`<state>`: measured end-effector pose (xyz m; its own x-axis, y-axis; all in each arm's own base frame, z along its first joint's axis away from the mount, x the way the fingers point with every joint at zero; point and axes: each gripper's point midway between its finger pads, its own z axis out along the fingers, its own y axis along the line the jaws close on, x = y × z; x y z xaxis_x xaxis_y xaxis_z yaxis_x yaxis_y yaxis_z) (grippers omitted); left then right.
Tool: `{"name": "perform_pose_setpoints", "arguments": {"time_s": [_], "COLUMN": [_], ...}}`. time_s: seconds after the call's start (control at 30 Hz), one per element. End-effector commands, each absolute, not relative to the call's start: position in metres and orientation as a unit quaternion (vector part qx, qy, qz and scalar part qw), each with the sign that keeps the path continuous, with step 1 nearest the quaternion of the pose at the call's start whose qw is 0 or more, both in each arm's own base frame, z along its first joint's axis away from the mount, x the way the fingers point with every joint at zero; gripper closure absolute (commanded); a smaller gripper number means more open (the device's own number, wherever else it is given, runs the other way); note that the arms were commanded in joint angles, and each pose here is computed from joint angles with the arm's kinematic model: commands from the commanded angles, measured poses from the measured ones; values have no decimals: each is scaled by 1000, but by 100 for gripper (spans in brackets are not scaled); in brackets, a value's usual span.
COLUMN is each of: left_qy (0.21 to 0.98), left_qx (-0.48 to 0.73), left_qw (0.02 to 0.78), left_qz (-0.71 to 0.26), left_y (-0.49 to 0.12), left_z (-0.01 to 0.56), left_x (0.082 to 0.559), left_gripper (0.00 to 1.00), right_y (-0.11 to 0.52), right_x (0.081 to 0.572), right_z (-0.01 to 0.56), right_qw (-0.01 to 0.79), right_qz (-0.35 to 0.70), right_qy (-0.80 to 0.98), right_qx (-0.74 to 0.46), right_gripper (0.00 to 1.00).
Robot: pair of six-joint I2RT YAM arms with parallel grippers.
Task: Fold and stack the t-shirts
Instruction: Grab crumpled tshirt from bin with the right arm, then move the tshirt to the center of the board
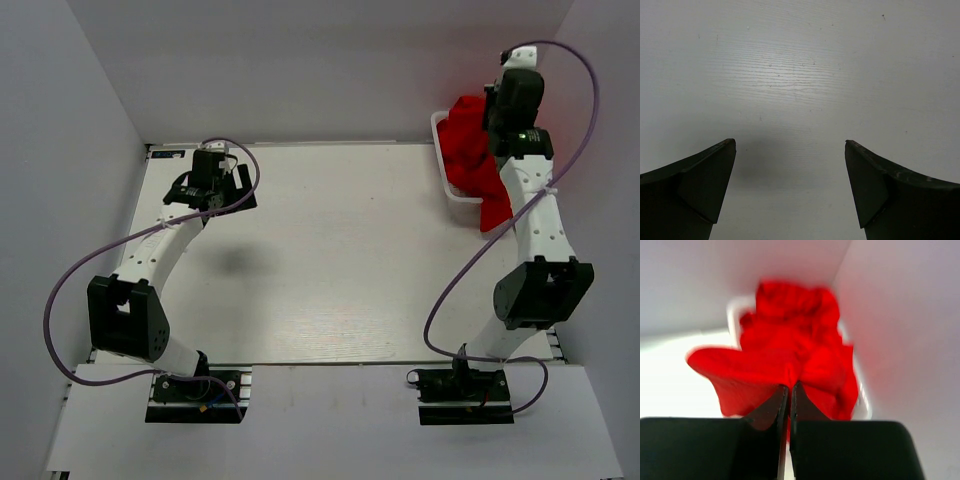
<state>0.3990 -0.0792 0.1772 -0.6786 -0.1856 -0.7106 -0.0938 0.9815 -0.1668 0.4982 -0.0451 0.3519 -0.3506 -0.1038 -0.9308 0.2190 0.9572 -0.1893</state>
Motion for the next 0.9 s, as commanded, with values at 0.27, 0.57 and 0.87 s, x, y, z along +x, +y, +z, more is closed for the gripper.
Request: {"name": "perform_pose_setpoints", "arguments": {"time_s": [0.27,0.57,0.87], "left_qy": [883,876,875], "left_qx": [-58,-60,-102], "left_qw": [457,469,466], "left_qz": [-92,-90,-83], "left_y": [-86,-82,-69], "left_z": [239,256,269], "left_x": [404,394,363], "left_gripper": [0,0,0], "right_y": [38,143,226], "right_x": [436,370,400], "right_z": [652,693,548], "right_qw": [861,842,708], "right_qz": [43,302,391], "right_qy": [500,384,506], "right_qx": [-79,-229,-301], "right_gripper": [100,100,100]}}
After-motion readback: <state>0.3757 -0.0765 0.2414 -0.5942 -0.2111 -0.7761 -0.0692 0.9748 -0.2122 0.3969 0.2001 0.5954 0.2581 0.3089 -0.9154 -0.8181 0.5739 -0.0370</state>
